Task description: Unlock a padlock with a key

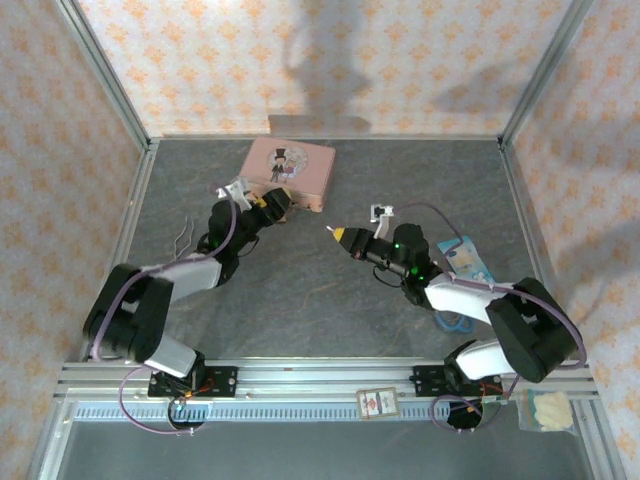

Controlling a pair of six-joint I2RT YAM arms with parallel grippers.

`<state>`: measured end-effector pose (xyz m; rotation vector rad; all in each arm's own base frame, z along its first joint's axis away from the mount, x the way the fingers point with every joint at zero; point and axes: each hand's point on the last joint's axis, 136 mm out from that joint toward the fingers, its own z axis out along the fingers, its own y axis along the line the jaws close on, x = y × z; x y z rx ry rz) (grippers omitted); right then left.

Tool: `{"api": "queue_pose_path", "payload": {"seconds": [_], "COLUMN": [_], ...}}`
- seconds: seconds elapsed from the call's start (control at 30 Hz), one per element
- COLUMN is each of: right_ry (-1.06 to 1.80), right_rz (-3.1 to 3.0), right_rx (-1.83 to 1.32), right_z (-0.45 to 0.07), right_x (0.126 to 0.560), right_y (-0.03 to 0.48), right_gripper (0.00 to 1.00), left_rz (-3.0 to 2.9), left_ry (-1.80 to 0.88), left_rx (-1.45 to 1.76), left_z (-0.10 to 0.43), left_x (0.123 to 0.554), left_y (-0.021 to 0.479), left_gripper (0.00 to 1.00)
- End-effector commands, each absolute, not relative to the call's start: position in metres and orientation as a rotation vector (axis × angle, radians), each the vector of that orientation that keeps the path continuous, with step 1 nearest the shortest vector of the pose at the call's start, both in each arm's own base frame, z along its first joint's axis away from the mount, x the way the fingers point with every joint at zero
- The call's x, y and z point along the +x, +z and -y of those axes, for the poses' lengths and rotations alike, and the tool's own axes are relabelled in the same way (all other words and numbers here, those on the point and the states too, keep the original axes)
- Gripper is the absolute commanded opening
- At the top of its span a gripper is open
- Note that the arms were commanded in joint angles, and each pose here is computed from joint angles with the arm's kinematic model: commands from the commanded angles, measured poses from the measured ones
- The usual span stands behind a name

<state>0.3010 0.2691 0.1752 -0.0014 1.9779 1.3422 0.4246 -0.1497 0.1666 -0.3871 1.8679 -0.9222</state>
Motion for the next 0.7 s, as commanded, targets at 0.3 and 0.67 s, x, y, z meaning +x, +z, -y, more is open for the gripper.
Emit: {"api": "queue_pose_path", "payload": {"seconds": [0.3, 0.67], "right_ry": [0.806, 0.751], "right_rz": [-2.090, -2.069], "right_rx": [-0.069, -0.096], "right_z": [-0.224, -0.216], "right_x": [0.321, 0.319], "right_y": [0.157, 0.165], "right_gripper": [0.00, 0.00], "left_rz": [-2.391, -2.472], "left_ry": [-0.623, -0.485], "left_rx": [-0.209, -0.175], "left_z": [0.150, 0.141], "left_x": [0.455, 0.468], "left_y": [0.051, 0.020], "left_gripper": [0.80, 0.70]}}
